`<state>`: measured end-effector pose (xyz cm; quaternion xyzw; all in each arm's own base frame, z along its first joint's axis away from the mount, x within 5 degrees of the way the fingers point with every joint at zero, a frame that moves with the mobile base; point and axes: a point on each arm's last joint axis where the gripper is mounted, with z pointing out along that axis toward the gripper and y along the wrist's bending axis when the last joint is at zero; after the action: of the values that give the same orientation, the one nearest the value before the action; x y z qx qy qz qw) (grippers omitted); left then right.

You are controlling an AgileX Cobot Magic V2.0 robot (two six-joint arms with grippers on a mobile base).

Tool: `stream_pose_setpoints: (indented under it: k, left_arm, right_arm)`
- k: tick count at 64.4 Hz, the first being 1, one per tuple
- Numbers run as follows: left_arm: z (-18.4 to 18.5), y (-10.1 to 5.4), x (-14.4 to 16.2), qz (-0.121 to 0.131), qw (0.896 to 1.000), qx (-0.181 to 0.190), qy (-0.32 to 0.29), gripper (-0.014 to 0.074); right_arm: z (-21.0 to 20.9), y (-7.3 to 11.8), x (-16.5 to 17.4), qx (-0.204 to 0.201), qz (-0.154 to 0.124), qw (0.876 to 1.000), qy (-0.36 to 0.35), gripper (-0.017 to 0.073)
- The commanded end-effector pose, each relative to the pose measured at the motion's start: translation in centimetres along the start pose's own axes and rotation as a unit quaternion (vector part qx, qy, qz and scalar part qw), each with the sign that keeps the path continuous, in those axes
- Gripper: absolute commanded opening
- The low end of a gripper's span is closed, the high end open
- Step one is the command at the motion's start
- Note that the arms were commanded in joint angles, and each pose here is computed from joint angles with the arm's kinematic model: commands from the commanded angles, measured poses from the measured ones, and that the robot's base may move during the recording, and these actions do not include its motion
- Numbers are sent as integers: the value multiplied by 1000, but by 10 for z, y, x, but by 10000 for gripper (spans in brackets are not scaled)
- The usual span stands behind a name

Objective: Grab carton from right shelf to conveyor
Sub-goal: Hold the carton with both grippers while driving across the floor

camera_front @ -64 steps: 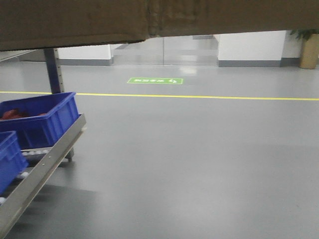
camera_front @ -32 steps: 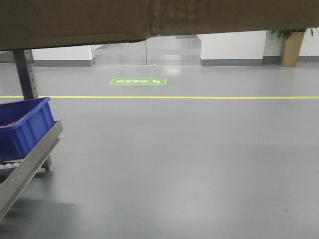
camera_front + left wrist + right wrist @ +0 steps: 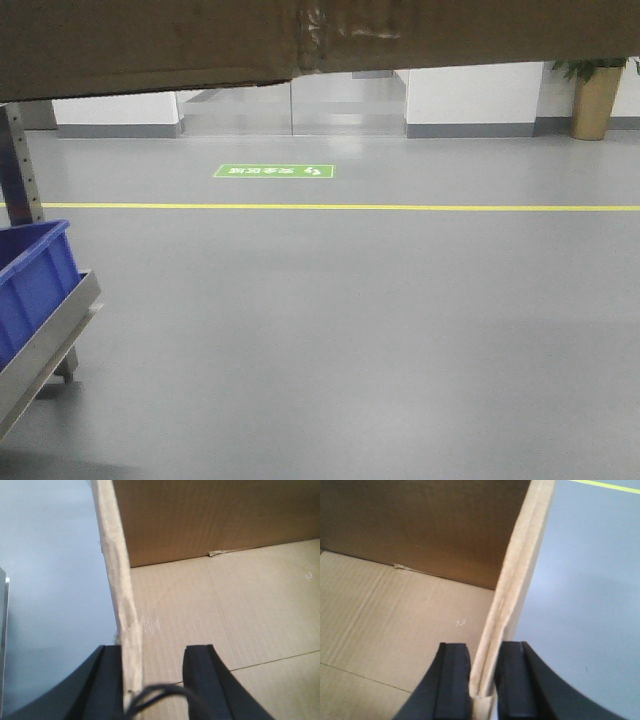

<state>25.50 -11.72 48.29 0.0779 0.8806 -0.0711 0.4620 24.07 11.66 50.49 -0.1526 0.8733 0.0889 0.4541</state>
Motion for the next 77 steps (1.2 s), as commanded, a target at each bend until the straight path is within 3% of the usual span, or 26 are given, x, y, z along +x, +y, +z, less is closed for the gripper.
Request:
stream_pose_setpoints:
  k: [1, 77]
  left_arm:
    - [-11, -13, -6, -4, 997, 64, -39, -17]
    - [-10, -10, -7, 6, 998, 48, -45, -17]
  right_arm:
    - [-1, 9, -7, -38, 2, 999, -36, -64]
    - [2, 9, -6, -37, 2, 999, -32, -64]
